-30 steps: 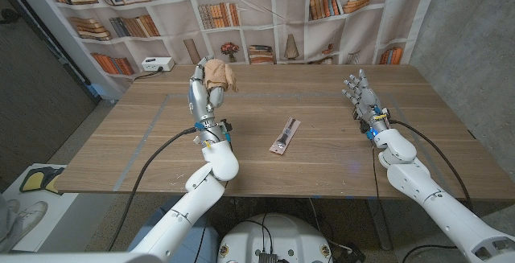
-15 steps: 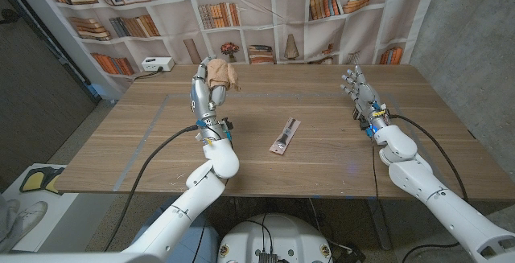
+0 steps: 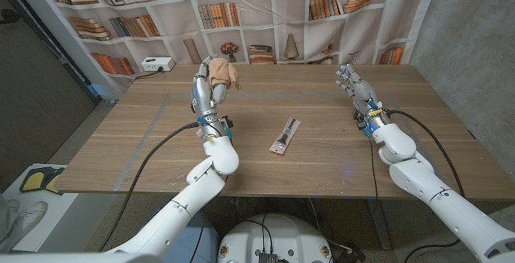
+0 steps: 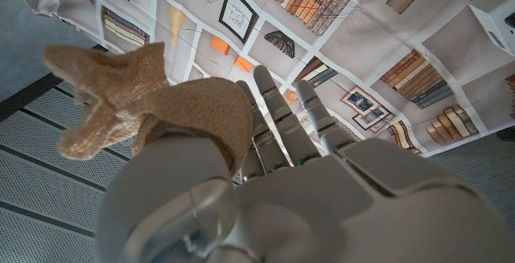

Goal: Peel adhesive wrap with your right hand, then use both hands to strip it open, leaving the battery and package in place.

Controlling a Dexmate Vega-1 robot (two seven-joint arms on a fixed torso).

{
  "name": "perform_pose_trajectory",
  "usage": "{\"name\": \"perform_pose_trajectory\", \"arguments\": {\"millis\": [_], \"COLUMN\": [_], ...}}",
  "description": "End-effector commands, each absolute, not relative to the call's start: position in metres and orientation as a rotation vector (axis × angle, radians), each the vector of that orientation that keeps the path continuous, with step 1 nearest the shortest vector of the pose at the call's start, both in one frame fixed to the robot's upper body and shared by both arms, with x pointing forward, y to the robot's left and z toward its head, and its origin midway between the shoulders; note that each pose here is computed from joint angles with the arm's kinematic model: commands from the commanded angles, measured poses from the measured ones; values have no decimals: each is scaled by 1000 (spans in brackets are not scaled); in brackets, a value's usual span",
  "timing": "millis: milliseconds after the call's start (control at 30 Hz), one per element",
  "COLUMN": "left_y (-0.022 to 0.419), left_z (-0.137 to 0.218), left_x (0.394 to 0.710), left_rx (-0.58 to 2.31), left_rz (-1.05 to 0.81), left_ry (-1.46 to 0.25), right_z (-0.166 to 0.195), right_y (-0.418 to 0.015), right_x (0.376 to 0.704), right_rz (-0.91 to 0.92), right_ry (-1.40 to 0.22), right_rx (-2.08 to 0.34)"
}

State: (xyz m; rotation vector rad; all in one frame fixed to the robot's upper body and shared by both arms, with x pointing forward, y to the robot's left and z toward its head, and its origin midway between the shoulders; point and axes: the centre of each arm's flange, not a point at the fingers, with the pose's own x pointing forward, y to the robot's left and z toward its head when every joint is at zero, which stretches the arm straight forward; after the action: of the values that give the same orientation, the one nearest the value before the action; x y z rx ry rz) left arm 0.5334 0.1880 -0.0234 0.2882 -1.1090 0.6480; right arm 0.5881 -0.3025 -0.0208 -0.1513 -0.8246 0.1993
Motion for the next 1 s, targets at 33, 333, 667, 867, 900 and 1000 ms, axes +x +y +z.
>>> {"name": "perform_pose_trajectory", "arguments": {"millis": [33, 333, 667, 867, 900, 1000], "left_y": [188, 188, 191, 193, 193, 193], "left_z": [-21, -19, -25, -24, -24, -24], "left_x": [544, 547, 545, 544, 544, 544], "left_rx": [299, 289, 273, 277, 278, 286], "left_rz": [638, 640, 654, 661, 661, 658], "left_ry": [-1090, -1092, -1072, -1072, -1070, -1065], "right_z": [-18, -16, -17, -17, -17, -18], "right_y": [-291, -285, -275, -268, -267, -264], "right_x": [581, 577, 569, 563, 563, 560], "right_rz": [195, 207, 181, 190, 197, 203], "right_ry": [-862, -893, -932, -944, -946, -957], "right_rx": [-217, -227, -241, -266, -263, -272]}}
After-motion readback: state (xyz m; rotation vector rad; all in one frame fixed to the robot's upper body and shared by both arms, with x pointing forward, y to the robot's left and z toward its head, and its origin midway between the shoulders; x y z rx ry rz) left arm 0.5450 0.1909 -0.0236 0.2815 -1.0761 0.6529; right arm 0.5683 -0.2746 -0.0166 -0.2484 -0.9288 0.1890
